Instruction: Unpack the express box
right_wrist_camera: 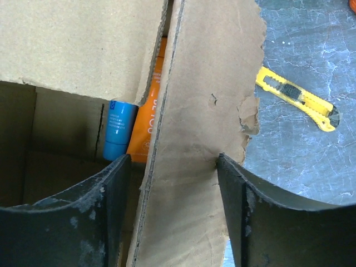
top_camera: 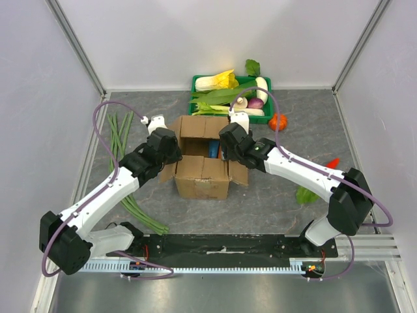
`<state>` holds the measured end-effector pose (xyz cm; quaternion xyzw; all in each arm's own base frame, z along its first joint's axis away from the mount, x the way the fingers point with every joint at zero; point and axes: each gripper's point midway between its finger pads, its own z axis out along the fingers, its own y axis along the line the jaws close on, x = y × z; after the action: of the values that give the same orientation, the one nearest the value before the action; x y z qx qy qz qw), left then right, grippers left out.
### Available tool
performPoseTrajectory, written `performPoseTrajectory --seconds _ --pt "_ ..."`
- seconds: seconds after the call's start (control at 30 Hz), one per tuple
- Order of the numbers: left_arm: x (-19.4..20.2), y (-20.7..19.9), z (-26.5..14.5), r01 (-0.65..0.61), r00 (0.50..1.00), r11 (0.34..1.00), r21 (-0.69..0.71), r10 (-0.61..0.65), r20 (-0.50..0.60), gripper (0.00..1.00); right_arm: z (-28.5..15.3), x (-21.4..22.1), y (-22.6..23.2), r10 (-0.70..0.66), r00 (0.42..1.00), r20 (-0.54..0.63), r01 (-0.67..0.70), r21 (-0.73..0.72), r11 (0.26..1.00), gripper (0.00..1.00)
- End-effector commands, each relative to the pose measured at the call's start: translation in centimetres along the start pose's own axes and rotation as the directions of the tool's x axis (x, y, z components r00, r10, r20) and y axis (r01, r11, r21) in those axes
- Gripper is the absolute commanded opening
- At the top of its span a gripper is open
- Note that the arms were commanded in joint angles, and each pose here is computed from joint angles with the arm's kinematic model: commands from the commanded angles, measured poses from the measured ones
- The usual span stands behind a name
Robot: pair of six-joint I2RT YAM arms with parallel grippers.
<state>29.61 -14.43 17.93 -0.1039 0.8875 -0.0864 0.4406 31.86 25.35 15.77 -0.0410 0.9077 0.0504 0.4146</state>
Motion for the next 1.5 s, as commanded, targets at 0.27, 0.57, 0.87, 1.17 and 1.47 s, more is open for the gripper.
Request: performPoseTrajectory --seconds 0.27,0.57,0.87,1.17,1.47 --pt "-3.0 -3.8 -0.4 -0.117 0.993 0.972 0.201 0.114 0.030 0.02 -5.6 -6.6 0.0 -0.099 0.984 0.150 0.111 -0.076 0.991 0.91" --pt "-2.1 -4.8 -2.3 -0.257 0.964 0.906 0.337 0.266 0.020 0.02 -9.5 -10.4 4.0 -0.421 0.833 0.359 0.522 -0.259 0.813 0.98" --pt "0.5 -5.6 -2.6 -0.292 0.936 0.830 0.475 0.351 -0.037 0.02 -7.3 -6.6 6.0 -0.657 0.663 0.358 0.745 -0.232 0.626 0.98" --pt "1.8 -5.2 -2.7 -0.316 0.919 0.801 0.508 0.391 -0.046 0.02 -3.8 -4.2 5.1 -0.763 0.563 0.316 0.825 -0.157 0.544 0.98" --pt "2.5 -4.6 -2.6 -0.345 0.906 0.788 0.509 0.422 -0.040 0.02 -1.2 -4.7 3.0 -0.813 0.544 0.206 0.832 -0.004 0.555 0.95"
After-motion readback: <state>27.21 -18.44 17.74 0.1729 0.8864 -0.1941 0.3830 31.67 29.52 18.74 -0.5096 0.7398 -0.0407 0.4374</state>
